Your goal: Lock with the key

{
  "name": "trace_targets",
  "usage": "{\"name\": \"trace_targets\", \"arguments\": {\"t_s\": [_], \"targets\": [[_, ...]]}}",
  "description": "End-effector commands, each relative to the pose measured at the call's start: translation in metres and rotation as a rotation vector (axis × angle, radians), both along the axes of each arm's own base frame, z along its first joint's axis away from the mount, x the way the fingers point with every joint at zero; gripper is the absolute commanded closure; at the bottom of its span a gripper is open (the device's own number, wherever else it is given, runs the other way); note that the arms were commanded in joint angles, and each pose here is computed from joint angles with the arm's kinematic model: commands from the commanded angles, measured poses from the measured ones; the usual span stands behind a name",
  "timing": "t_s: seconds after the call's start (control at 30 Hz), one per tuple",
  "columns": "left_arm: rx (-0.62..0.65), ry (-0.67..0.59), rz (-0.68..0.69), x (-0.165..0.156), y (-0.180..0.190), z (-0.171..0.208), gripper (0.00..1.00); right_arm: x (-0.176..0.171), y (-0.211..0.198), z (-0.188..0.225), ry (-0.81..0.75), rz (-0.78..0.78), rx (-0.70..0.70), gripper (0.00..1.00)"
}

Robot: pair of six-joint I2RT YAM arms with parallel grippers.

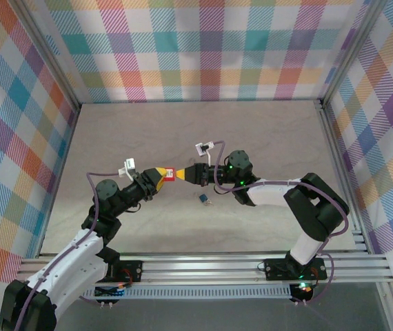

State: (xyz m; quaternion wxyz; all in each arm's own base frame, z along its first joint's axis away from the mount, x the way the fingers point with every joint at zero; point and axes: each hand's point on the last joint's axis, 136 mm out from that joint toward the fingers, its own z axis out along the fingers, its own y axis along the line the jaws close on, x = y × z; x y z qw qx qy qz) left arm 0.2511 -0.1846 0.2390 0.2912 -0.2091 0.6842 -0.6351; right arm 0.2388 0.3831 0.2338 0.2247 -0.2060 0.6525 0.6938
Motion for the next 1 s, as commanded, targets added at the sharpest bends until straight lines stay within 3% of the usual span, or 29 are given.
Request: {"name": "trace_targets", "arguments": {"t_s": [0.0, 0.97], "targets": [[-0.107, -0.034, -0.008, 0.0, 0.001, 0.024, 1.0, -0.015, -0.001, 0.017, -0.153, 0.02, 0.052, 0.98], [-0.214, -0.066, 0.056, 0.006, 0.018, 0.037, 1.0, 0.009, -0.03, 0.006, -0.126, -0.179, 0.08, 1.0]]}}
